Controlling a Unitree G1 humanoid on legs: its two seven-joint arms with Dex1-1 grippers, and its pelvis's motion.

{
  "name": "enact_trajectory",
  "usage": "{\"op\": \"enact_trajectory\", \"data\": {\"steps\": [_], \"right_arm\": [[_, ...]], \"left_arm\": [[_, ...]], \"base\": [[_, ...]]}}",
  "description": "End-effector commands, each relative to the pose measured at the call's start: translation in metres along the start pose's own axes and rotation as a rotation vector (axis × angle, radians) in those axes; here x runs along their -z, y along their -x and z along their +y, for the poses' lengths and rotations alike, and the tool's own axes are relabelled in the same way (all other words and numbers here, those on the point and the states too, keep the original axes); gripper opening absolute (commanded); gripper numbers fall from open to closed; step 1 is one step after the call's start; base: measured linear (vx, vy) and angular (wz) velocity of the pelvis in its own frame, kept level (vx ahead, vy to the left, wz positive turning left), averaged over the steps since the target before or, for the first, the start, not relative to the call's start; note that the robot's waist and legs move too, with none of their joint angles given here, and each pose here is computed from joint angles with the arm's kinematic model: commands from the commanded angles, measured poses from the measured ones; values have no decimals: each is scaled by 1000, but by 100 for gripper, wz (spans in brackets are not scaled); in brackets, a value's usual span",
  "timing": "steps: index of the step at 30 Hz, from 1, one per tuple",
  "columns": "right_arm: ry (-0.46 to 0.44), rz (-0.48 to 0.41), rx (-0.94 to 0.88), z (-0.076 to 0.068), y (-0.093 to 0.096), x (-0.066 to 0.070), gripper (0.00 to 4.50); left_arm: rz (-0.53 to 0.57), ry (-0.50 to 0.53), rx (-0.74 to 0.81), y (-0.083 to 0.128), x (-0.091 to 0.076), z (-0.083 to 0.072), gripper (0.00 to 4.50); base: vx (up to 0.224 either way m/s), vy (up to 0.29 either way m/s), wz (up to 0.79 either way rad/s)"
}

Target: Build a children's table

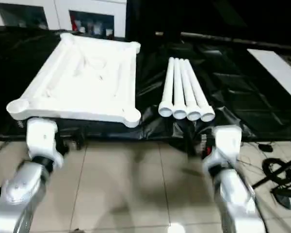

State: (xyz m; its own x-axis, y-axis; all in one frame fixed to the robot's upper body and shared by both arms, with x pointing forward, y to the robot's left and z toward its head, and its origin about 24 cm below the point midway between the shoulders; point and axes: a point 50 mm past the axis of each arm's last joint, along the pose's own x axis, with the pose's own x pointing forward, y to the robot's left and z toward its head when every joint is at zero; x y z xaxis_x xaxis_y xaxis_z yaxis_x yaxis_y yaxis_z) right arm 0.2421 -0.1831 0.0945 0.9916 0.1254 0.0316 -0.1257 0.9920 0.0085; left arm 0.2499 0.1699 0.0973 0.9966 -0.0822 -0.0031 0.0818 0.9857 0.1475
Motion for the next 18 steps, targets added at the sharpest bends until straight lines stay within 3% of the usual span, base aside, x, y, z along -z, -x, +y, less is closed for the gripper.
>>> {"op": "enact_trajectory", "data": {"steps": [1, 7, 11, 14, 18], "right_arm": [[1, 25, -25, 4, -7, 4, 448], [47, 48, -150, 29, -26, 6, 448], [44, 49, -172, 31, -30, 6, 448], [1, 56, -177, 37, -36, 9, 448], [-18, 80, -160, 35, -38, 15, 448]], "left_arm": [[31, -9, -16, -6, 2, 1, 446], [6, -51, 50, -24, -8, -11, 446], [7, -62, 50, -27, -9, -12, 446], [17, -83, 42, -30, -9, -4, 446], [29, -101, 37, -32, -7, 0, 446]], "base": [[0, 0, 0], [-3, 3, 25], [-4, 10, 54], [17, 3, 50], [13, 5, -4]]}}
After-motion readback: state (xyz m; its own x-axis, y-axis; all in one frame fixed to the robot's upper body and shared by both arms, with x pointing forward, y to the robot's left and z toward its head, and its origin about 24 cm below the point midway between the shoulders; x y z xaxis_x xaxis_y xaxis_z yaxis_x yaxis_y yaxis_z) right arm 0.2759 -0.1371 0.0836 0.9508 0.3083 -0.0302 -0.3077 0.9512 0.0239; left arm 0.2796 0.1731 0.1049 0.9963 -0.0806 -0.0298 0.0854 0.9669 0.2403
